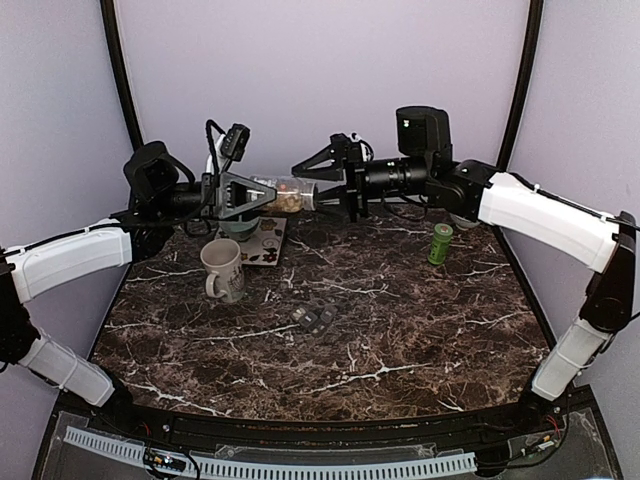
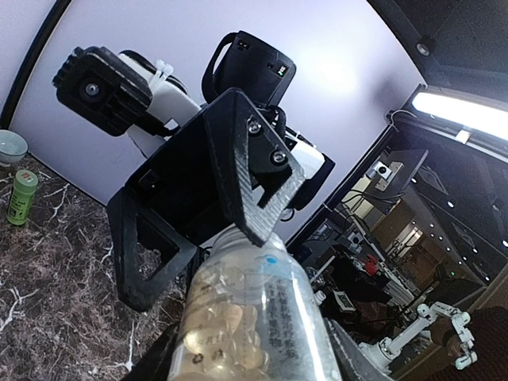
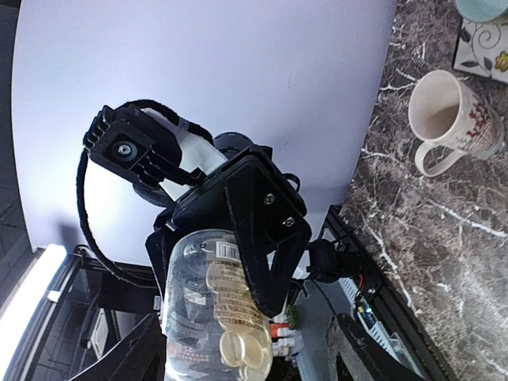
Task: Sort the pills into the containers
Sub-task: Screw the lid of the pill bottle onto the pill bottle.
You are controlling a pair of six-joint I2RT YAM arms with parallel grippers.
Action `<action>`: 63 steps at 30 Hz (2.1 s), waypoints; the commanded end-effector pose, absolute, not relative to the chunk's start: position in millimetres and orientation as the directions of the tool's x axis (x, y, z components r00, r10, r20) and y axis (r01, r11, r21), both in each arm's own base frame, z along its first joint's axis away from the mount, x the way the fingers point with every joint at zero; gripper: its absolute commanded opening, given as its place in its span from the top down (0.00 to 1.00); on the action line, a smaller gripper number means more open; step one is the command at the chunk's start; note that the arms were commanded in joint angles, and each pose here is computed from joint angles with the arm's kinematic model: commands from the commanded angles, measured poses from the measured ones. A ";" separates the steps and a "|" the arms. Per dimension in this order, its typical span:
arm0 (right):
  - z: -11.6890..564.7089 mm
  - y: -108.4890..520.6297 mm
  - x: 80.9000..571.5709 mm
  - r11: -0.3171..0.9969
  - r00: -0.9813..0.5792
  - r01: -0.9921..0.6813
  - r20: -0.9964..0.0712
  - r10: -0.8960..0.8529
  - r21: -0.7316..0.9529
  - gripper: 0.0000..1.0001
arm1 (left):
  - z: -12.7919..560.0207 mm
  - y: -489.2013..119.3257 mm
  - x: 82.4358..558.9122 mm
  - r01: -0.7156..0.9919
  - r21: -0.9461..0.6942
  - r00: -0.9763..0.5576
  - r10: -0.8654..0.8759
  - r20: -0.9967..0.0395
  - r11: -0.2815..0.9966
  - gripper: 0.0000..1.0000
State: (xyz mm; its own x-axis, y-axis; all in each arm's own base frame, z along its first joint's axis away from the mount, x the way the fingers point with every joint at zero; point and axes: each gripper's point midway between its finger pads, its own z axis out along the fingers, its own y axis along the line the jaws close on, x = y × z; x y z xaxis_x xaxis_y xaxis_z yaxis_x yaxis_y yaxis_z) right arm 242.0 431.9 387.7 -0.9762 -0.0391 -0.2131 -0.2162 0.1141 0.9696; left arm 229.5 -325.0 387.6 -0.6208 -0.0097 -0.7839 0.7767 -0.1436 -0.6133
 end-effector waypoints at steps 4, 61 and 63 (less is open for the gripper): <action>432.8 395.4 249.3 0.230 -0.843 -0.509 -0.534 0.060 0.829 0.29 | 397.9 -320.8 226.5 0.778 -0.609 -0.620 -0.036 -0.784 -0.155 1.00; 405.4 412.6 199.8 0.373 -0.340 -0.900 -0.901 -0.271 0.227 0.38 | 389.3 -328.5 217.7 0.563 -0.773 -0.779 0.124 -0.614 -0.292 1.00; 405.9 413.9 199.4 0.368 -0.340 -0.901 -0.900 -0.272 0.230 0.50 | 389.1 -328.1 216.8 0.563 -0.772 -0.779 0.125 -0.615 -0.294 1.00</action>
